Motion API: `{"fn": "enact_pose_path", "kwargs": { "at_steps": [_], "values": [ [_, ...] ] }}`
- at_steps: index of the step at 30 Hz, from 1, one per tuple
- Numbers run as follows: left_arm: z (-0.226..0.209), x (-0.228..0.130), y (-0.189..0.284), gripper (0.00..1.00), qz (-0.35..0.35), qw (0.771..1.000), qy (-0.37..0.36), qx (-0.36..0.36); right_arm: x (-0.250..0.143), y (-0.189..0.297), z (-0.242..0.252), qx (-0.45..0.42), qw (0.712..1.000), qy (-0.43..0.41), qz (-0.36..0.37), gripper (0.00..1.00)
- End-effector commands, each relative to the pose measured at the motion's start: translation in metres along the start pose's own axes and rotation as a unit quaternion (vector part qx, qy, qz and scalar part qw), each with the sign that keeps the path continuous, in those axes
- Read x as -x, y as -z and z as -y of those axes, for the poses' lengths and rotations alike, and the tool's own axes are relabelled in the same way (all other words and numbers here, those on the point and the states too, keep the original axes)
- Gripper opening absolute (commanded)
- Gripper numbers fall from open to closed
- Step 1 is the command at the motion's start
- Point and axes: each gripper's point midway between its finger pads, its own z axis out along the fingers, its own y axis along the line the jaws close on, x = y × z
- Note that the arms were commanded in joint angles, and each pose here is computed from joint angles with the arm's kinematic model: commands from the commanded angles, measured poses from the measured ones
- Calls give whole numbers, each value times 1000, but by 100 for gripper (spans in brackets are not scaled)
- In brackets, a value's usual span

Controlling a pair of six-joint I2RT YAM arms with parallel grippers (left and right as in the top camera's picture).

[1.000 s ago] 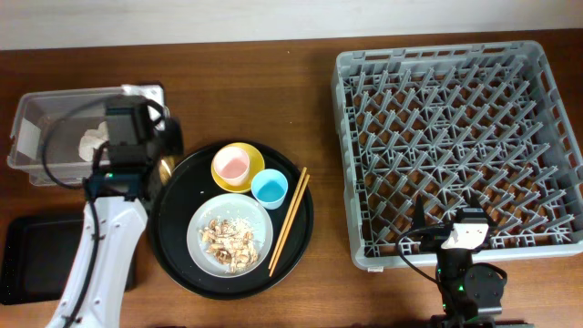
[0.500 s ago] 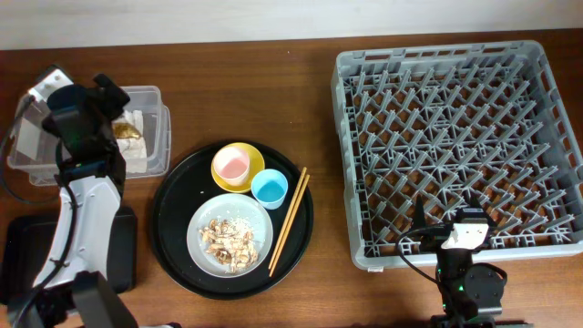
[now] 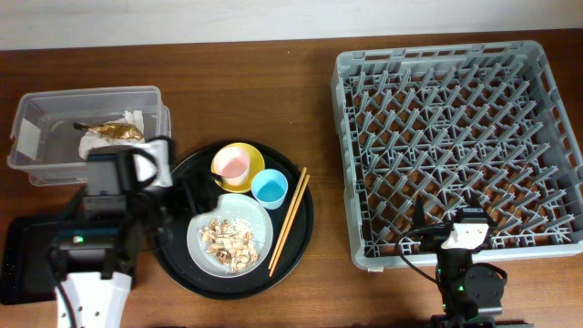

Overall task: Sort waste into correct bins and load items into the dishwasher rack
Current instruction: 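Pick the Nescafé wrapper with the left gripper and drop it in bin, then reach the right gripper to the blue cup and grasp it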

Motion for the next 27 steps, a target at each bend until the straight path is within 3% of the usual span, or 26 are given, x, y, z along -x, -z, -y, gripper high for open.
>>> {"fn": "enact_pose_path", "kwargs": {
  "at_steps": [1,4,5,6,7,8,9,12,15,24,26,27],
  "values": [
    [52,-31,-6,98,-53,990,-100,-88,-4,0,2,-6,1000,-1,-3,98],
    [41,-41,-13,93,-60,991,-119,-8,-4,0,2,-6,1000,-1,-3,98],
    [26,-38,-13,79,-52,992,-107,36,-4,0,2,-6,1000,-1,-3,98],
    [-6,-24,-7,55,-20,987,-91,128,-4,0,2,-6,1000,-1,-3,98],
    [-19,-17,-2,55,-2,985,-63,163,-4,0,2,-6,1000,-1,-3,98],
    [-37,-5,9,56,28,979,-21,201,-4,0,2,-6,1000,-1,-3,98],
    [-47,3,17,64,44,976,2,213,-4,0,2,-6,1000,-1,-3,98],
    [-91,19,48,99,95,956,108,257,-4,0,2,-6,1000,-1,-3,98],
    [-113,13,62,99,98,943,151,279,-4,0,2,-6,1000,-1,-3,98],
    [-110,12,59,99,91,947,152,268,-3,0,0,0,1000,-1,-1,98],
    [-110,12,59,99,92,947,152,268,1,4,-40,118,991,-63,1,98],
    [-110,12,59,99,91,947,152,268,7,16,-73,220,966,-136,-7,98]
  ]
}}
